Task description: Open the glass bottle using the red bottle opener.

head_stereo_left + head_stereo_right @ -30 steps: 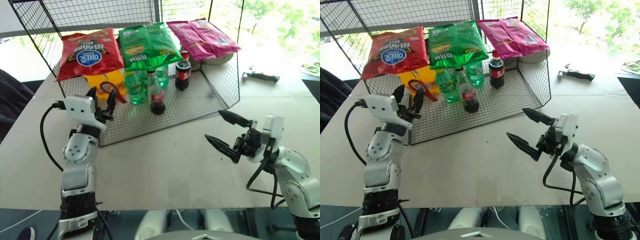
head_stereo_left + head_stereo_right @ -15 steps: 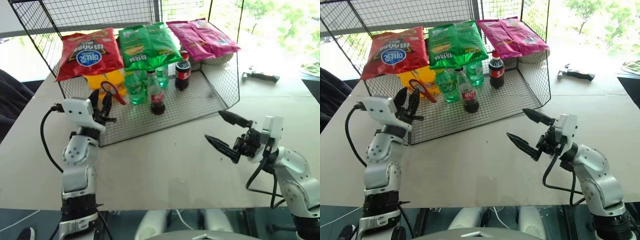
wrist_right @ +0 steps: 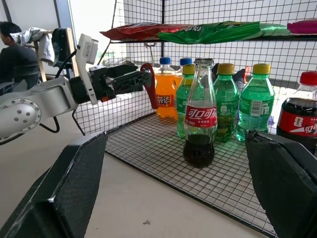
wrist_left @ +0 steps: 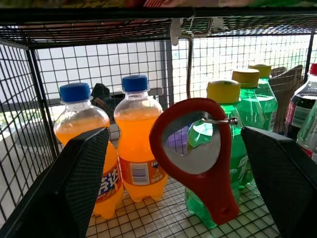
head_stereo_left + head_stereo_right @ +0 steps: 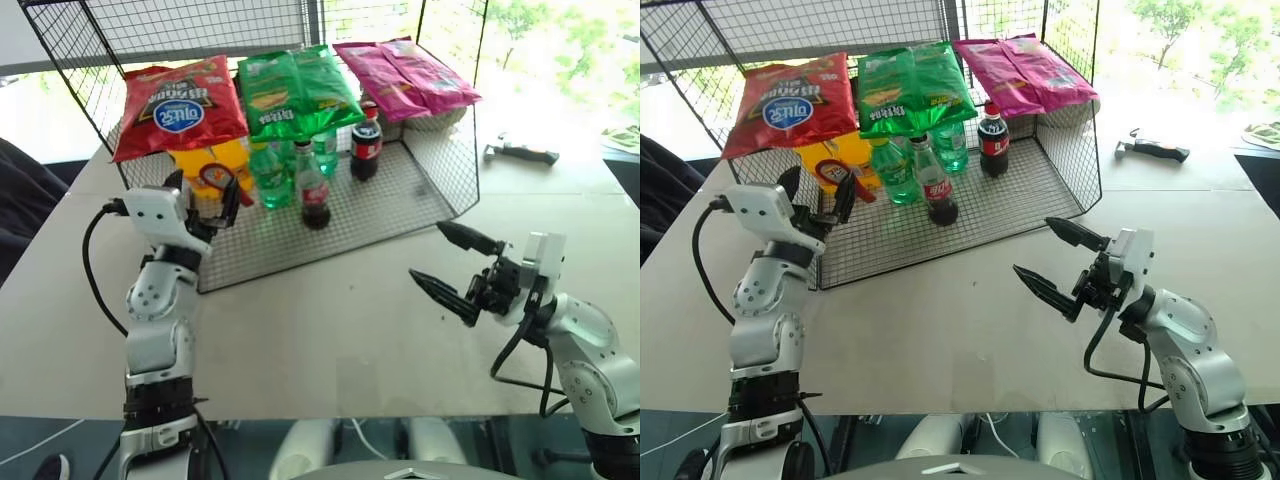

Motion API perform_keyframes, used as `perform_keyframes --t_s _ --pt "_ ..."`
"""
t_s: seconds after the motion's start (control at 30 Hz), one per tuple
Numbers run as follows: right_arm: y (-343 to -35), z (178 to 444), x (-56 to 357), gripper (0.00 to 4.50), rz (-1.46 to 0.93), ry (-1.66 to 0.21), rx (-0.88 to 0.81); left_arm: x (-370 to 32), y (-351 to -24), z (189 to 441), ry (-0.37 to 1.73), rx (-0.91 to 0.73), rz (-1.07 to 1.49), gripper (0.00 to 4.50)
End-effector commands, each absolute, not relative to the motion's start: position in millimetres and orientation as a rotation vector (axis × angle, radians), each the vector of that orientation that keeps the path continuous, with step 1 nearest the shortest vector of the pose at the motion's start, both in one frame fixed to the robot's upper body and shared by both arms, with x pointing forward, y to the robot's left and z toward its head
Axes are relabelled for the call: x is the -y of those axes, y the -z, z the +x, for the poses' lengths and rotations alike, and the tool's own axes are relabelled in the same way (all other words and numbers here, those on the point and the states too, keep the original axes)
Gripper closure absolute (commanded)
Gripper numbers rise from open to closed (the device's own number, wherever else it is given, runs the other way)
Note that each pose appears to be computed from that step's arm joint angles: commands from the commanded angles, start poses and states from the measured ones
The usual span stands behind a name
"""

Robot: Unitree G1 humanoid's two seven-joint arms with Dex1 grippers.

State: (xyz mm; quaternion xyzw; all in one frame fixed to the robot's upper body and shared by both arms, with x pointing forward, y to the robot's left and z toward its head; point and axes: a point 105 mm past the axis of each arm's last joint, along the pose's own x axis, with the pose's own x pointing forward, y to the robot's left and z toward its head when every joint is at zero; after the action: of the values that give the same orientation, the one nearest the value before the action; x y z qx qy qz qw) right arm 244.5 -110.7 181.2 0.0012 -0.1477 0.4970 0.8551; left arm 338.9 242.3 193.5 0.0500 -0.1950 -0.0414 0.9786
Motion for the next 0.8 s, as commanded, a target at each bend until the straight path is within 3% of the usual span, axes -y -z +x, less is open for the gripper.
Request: perform_keyframes --t_s 0.03,0.23,0.33,0.47,0.53,0.6,0.8 --pt "-189 241 112 0.0 -0.013 -1.04 0.354 -240 -205 339 0.106 0.43 0.109 0.1" --pt "-190 239 112 0.0 -0.013 -1.036 0.356 -238 -199 335 0.123 0.416 0.097 0.1" --pt "-192 236 111 0.0 0.002 -1.057 0.366 -238 -197 334 0.126 0.41 0.089 0.85" --pt "-194 234 110 0.0 0.01 -1.076 0.374 -237 -196 333 0.134 0.406 0.075 2.56" --pt "-195 234 109 0.0 0.013 -1.083 0.378 -237 -196 334 0.138 0.404 0.073 3.65" --pt "-197 234 108 0.0 0.021 -1.093 0.385 -237 -196 333 0.141 0.404 0.072 4.31" --pt "-201 231 105 0.0 0.042 -1.132 0.403 -235 -198 332 0.145 0.414 0.059 4.46"
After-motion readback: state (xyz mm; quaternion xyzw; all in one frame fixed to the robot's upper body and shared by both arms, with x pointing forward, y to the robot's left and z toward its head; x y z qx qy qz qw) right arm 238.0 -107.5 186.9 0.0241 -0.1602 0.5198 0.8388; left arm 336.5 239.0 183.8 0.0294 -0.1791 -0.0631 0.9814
